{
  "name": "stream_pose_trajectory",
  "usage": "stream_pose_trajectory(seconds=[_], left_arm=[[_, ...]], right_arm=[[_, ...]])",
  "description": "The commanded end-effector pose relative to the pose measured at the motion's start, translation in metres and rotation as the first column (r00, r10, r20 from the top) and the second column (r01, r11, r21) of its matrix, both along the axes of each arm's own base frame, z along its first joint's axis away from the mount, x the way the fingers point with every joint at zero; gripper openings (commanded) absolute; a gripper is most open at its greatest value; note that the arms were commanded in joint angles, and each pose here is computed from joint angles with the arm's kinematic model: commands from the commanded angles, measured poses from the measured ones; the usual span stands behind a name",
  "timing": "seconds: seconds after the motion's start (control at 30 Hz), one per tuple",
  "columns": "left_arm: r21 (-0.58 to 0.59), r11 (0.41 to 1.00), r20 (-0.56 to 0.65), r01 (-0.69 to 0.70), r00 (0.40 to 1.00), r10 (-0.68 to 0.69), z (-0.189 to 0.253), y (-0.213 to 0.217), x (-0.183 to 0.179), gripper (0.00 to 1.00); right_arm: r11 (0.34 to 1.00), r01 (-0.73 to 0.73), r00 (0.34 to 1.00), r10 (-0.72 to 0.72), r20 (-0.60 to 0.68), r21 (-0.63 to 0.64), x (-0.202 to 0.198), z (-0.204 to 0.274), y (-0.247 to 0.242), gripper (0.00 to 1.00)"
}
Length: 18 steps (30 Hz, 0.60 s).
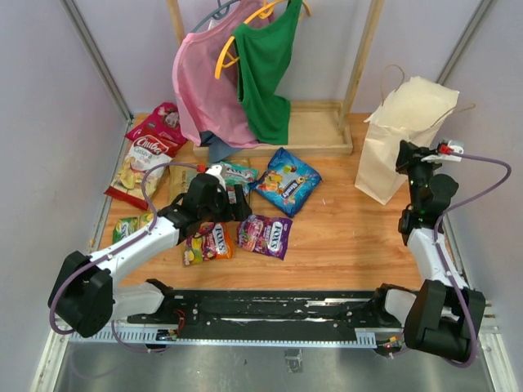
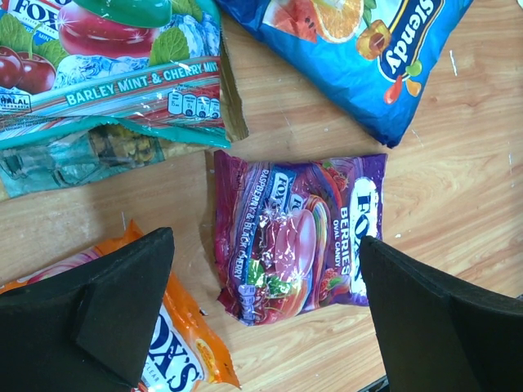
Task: Take the snacks out of the paper bag
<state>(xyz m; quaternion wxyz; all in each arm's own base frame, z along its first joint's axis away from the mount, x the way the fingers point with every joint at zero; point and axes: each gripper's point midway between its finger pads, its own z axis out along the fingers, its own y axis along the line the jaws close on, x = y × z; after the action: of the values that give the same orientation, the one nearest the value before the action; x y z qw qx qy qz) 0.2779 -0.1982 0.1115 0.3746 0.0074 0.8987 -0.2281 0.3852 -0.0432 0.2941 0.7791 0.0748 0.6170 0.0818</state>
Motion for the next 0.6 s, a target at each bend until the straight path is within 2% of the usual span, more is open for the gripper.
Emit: stream_pose_trajectory(seconds=[0.0,0.2,0.33,0.4,0.5,0.57], left_arm=[[-0.016,1.000,0.037,0.011,0.999,-0.010,0.011,-0.002,0.006,1.00],[-0.017,1.000,0.037,0.014,0.999,-0.014,0.012,-0.003,0.006,1.00],[-0.017,1.000,0.033,0.017,0.999,-0.017,0.010,-0.004,0.006,1.00],[-0.016,1.000,0.029,0.021,0.999,-0.021,0.008,-0.005,0.007,1.00],[-0.006,1.000,0.037,0.028,0.999,-0.028,0.011,-0.006,0.009,1.00],[0.010,1.000,0.053,0.028,0.998,-0.029,0.015,-0.004,0.012,1.00]], right_arm=[[0.993,0.114,0.993,-0.114,-0.009,0.043,-0.007,-0.007,-0.025,0.21],[0.992,0.124,0.992,-0.125,0.019,0.034,-0.019,0.015,-0.025,0.48],[0.990,0.139,0.990,-0.139,0.038,0.006,-0.032,0.041,-0.025,0.79],[0.991,0.136,0.990,-0.136,0.037,0.001,-0.036,0.051,-0.023,0.92],[0.994,0.111,0.994,-0.111,0.006,0.002,-0.041,0.060,-0.017,1.00],[0.996,0.094,0.995,-0.094,-0.017,0.003,-0.048,0.073,-0.012,0.98]])
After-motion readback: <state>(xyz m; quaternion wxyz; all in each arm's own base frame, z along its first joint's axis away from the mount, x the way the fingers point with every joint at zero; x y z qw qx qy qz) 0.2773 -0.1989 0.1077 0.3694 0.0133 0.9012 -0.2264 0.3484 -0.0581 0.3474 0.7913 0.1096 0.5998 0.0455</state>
